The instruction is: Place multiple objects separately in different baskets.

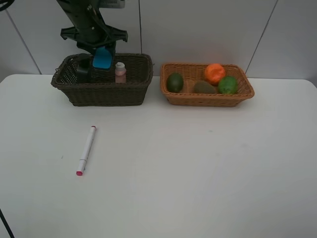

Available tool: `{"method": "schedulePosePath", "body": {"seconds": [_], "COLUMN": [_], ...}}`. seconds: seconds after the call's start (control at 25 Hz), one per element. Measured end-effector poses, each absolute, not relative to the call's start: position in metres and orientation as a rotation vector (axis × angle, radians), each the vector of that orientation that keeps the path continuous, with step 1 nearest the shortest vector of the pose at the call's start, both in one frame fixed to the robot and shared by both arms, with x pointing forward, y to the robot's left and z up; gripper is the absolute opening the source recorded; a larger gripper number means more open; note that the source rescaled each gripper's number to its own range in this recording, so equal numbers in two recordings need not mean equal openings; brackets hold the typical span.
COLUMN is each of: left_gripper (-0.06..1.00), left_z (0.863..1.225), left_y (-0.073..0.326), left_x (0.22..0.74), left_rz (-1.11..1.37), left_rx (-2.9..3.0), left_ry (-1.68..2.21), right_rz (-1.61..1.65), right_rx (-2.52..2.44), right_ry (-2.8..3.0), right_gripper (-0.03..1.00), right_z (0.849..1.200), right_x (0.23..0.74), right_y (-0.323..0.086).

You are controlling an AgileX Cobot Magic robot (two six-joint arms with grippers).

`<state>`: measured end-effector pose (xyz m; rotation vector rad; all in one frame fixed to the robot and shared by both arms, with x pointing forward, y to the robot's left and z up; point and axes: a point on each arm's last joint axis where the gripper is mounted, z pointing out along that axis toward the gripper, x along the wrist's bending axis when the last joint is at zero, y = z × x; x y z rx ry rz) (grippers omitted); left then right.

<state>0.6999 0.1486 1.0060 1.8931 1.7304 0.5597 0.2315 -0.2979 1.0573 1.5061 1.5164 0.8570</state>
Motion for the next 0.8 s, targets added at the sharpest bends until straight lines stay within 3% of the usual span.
{"method": "schedulePosePath", "body": {"seconds": [0.08, 0.2, 0.8], "left_gripper": [0.87, 0.98, 1.0], "left_z": [1.001, 0.9981, 0.9972], "left_y": [0.1484, 0.1482, 0.1473], "left_x": [0.7004, 0.701, 0.7004], "left_rz": [0.554, 0.551, 0.527], "left_rx": [1.904, 1.909, 1.899], "left_ry": [1.738, 1.742, 1.755], "right_rz": [0.857, 0.857, 0.857], "right_rx": [1.506, 1.506, 1.506], "right_ry": [1.516, 1.516, 1.516], "right_gripper": [1.0, 1.0, 1.0], "right_z": [1.0573, 1.0573, 1.0573], "right_x": [0.2315, 0.2315, 0.2315], "right_y": [-0.2979, -0.2979, -0.2979]}}
